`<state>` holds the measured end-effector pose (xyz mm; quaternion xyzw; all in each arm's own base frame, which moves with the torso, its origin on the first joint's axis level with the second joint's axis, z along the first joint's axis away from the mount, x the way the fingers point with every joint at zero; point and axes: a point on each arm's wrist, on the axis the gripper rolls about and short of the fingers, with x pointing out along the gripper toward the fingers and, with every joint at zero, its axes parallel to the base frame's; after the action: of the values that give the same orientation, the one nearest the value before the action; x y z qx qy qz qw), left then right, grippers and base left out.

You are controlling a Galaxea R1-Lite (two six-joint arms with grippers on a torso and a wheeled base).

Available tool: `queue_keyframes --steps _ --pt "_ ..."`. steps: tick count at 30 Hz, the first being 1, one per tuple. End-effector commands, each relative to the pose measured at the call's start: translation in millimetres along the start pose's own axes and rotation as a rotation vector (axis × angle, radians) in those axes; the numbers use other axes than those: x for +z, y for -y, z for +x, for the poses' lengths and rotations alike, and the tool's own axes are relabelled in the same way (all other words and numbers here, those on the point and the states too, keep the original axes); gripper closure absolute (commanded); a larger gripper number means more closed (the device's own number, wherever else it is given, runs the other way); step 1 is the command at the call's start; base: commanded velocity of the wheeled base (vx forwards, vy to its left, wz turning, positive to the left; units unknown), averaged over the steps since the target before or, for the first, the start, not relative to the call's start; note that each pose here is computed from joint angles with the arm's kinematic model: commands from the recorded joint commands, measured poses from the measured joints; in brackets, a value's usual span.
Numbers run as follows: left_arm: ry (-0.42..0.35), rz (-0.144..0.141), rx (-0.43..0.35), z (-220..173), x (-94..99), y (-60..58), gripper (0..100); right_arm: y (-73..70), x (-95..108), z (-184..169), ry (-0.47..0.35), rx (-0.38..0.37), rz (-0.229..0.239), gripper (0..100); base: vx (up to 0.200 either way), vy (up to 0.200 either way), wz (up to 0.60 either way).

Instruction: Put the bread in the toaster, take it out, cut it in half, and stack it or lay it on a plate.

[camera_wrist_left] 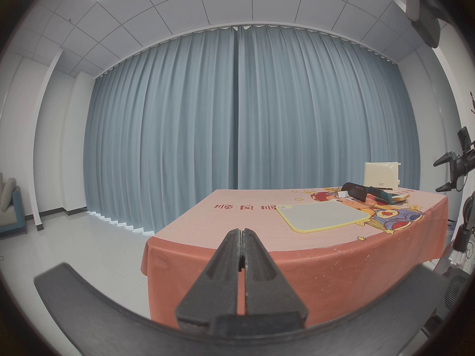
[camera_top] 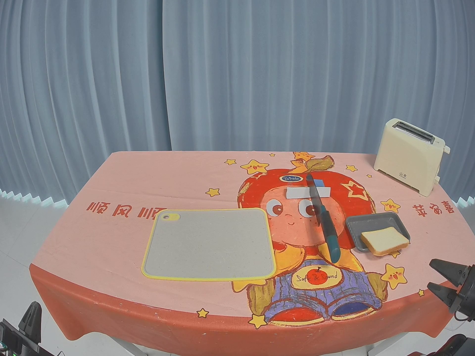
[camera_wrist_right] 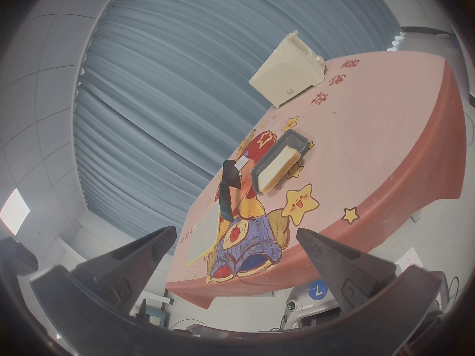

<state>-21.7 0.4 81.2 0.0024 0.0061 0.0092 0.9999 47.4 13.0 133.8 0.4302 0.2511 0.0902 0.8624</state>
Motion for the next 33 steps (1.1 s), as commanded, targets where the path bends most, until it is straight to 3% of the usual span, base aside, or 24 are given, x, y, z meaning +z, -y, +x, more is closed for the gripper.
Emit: queue_keyframes --steps 1,6,14,33 --pt "-0.019 0.0 0.001 1 -4.9 0.0 100 -3.5 6 10 -0.033 -0.04 0.019 0 0.0 0.0 0.0" --pt "-0.019 0.0 0.001 1 -4.9 0.0 100 -13.3 16 20 -0.039 -0.041 0.097 0 0.0 0.0 0.0" --pt "-0.019 0.0 0.001 1 -4.9 0.0 100 -12.5 15 29 -0.17 -0.017 0.129 0 0.0 0.0 0.0" --pt "-0.019 0.0 0.001 1 -4.9 0.0 100 -21.0 29 58 -0.268 -0.059 0.17 0 0.0 0.0 0.0"
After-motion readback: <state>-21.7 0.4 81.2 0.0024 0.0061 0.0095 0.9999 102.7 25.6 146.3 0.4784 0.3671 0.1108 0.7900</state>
